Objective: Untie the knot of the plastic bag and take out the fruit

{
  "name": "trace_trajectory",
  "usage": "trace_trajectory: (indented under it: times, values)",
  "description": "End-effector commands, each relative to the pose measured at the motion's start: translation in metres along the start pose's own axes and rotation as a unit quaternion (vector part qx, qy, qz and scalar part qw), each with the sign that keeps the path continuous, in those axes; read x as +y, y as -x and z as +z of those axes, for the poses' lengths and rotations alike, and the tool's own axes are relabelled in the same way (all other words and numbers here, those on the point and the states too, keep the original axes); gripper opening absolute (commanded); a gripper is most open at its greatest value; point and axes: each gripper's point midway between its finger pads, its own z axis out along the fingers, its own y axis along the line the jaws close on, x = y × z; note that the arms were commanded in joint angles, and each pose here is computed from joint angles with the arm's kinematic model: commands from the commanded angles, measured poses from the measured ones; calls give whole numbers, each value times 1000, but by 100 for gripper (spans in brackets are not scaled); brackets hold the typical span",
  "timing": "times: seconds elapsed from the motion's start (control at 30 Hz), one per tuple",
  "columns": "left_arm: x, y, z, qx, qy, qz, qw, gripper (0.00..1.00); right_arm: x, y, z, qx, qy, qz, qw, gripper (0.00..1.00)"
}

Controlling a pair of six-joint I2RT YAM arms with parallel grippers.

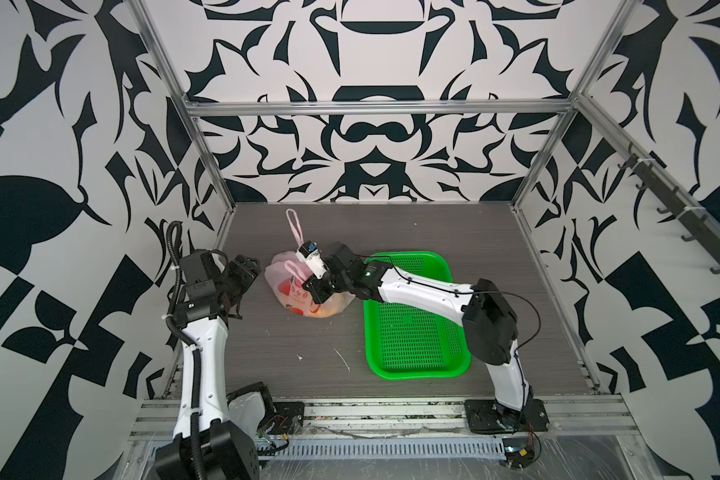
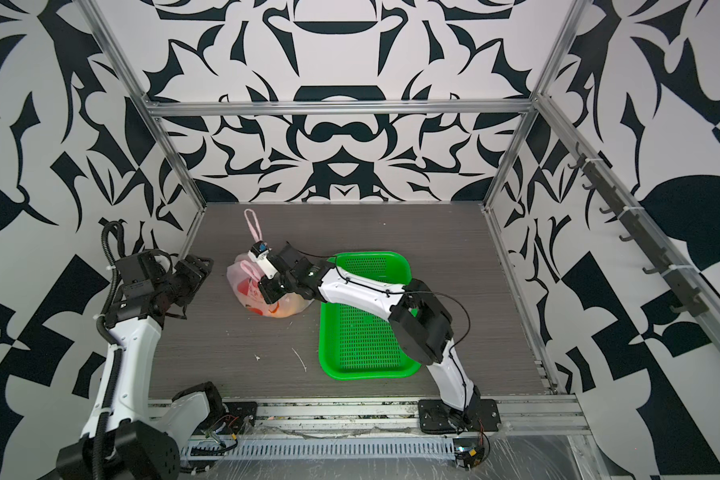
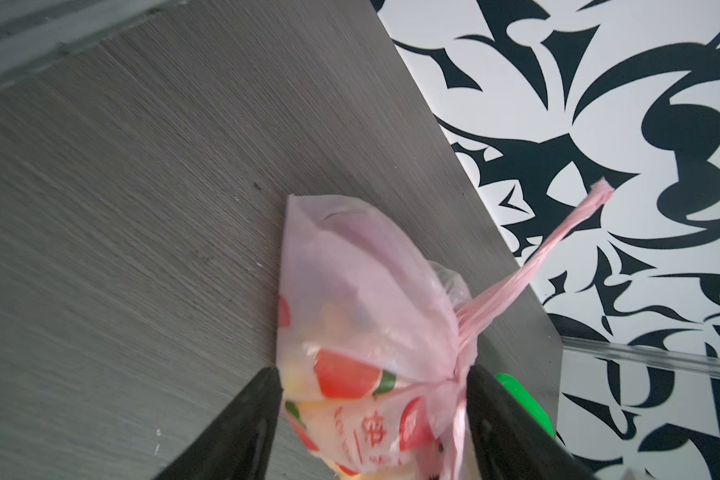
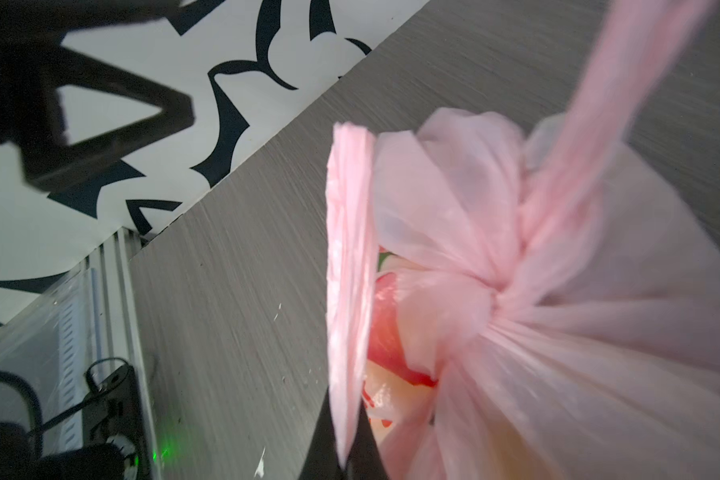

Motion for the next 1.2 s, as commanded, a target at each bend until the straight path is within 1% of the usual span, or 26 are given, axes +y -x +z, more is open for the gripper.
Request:
trace_trajectory:
  times: [0.0,0.17,0.3,0.37,0.5,0.67,0.8,0.87,0.97,1.07,1.17]
  values:
    - [-20,3,0,18,-39,13,999,72,12,14,-33,-42,7,4,999,0]
    - [-18,-8,1,43,-43,7,998,72,9,-10,-50,-16,-4,8,1000,19]
    - [-17,-24,-4,68,-36,15,997,71,13,-11,-67,-12,-5,1,1000,33]
    - [-18,-35,-8,83,-31,27,996,71,16,-10,-78,-12,-6,-5,1000,38]
    - [-20,-57,-19,107,-21,49,993,72,18,-6,-101,-18,-15,-20,1000,45]
    - [-16,-75,-40,114,-14,68,991,73,21,6,-137,-43,-33,-46,997,50]
    - [-8,-89,-52,133,6,86,987,74,16,16,-160,-62,-66,-75,993,52]
    - [-1,-94,-56,144,25,98,984,74,11,21,-168,-71,-86,-87,990,54]
    - [4,-98,-59,152,39,113,981,74,3,28,-171,-75,-108,-100,986,55]
    - [6,-102,-58,157,51,128,978,73,-4,33,-162,-62,-119,-122,983,55]
    - [7,-104,-52,157,71,156,973,73,-8,39,-149,-48,-124,-148,980,55]
